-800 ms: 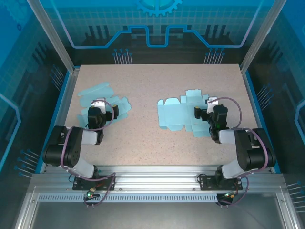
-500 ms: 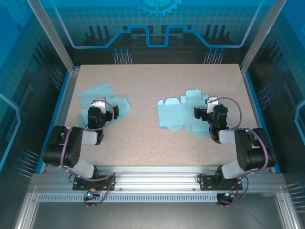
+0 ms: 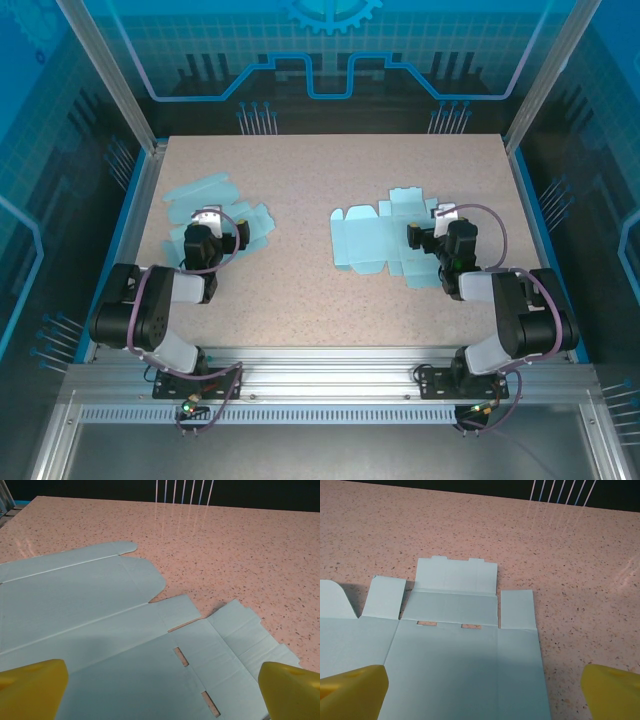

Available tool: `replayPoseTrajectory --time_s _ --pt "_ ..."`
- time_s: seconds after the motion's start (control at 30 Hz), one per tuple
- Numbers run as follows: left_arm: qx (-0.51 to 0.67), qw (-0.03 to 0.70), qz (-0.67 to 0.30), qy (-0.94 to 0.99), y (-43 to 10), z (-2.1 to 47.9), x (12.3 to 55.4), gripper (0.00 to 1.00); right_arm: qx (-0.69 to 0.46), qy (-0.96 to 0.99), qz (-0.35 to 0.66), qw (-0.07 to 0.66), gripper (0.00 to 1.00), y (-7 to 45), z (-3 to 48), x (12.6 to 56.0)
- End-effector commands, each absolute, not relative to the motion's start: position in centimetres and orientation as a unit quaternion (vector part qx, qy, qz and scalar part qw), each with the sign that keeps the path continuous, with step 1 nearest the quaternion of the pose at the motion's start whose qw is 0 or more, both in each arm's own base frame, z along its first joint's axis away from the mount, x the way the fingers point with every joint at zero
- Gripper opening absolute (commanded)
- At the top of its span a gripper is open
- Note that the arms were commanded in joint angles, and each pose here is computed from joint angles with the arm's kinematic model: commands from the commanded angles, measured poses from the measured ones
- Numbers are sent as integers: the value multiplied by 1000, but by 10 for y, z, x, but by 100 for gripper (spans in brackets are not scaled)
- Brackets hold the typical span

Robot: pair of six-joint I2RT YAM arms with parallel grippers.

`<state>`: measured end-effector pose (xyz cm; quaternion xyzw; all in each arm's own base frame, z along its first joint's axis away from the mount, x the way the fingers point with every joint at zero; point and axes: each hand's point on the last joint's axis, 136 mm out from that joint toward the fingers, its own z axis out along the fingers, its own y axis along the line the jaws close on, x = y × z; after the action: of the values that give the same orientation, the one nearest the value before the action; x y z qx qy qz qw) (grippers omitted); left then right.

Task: Fold the paper box

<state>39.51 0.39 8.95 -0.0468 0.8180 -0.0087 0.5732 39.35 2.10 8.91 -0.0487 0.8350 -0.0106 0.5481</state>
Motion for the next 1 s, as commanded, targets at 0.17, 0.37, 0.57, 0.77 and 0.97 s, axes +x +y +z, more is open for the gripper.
replayPoseTrajectory --time_s 0.17,0.37,0.57,0.77,0.97 --pt "-37 579 -18 814 -2 95 399 99 -47 832 -4 553 100 23 94 397" --pt "-36 576 -17 816 -2 97 399 99 -47 832 -4 553 100 23 94 397" --pt "-53 579 -3 814 5 111 395 99 -41 841 -7 539 100 21 106 400" --pt "-62 590 2 805 7 143 385 99 51 867 -13 495 100 1 127 386" --pt "-81 595 -75 796 -18 176 388 99 201 891 10 407 100 -23 134 353"
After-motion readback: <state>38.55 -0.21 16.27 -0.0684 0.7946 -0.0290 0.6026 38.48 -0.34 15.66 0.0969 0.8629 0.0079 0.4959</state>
